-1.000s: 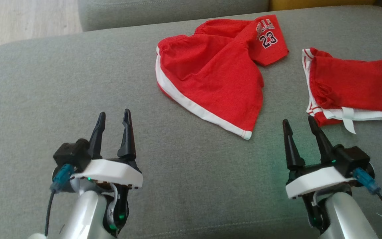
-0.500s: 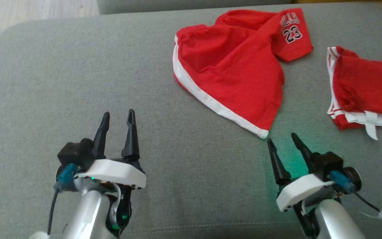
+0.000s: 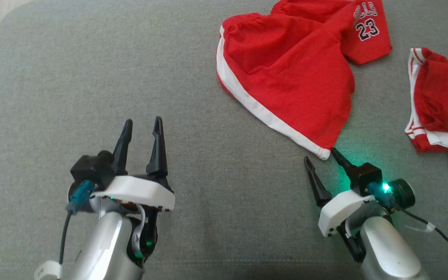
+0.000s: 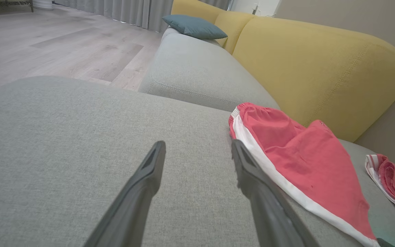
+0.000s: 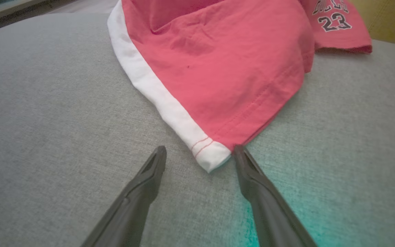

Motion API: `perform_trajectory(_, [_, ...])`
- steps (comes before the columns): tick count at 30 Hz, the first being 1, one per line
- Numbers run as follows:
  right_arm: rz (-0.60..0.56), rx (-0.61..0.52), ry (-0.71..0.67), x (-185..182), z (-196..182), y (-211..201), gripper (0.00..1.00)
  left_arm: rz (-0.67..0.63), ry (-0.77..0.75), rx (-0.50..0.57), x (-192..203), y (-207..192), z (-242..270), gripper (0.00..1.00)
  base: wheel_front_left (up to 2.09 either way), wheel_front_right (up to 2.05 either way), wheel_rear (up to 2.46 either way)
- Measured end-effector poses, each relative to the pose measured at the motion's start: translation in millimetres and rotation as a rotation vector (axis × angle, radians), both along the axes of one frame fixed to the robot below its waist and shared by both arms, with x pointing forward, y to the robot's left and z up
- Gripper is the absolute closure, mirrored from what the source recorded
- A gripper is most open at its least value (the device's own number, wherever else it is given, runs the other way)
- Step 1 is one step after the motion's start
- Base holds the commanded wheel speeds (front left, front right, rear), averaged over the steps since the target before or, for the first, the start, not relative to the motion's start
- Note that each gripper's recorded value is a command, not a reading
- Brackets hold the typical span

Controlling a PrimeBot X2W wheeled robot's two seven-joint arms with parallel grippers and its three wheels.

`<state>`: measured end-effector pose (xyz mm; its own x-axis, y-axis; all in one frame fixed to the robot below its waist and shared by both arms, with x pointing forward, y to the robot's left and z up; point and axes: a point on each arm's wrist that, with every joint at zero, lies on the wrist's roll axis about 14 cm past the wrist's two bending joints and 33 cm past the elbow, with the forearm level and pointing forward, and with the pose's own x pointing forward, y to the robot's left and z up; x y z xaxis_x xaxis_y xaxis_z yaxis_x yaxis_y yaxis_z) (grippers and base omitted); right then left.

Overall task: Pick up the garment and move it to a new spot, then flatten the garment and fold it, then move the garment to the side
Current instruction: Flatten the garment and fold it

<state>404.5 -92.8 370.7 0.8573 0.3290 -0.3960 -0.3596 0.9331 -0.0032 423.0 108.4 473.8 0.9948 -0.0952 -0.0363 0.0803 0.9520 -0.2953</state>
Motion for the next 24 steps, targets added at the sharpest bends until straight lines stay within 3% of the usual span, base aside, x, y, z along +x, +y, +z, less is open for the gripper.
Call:
perform_trajectory(6, [-0.014, -0.012, 0.019, 8.0, -7.1, -5.2, 0.0, 0.009, -0.006, 0.003, 3.2, 3.4, 1.5, 0.0, 0.0, 0.0, 0.0])
perform_trajectory(7, [-0.017, -0.014, 0.022, 9.2, -7.7, -5.9, 0.04, 0.01, -0.005, 0.003, 3.2, 3.6, 1.3, 0.0, 0.0, 0.0, 0.0])
perform_trajectory(9, [-0.019, -0.016, 0.026, 11.2, -8.3, -6.5, 1.0, 0.013, -0.004, 0.004, 3.4, 4.0, 1.0, 0.0, 0.0, 0.0, 0.0])
perform_trajectory(24, [-0.136, -0.034, -0.026, 13.5, 6.4, -47.3, 1.0, -0.036, -0.03, 0.003, 6.5, -12.3, 9.3, 0.0, 0.0, 0.0, 0.0])
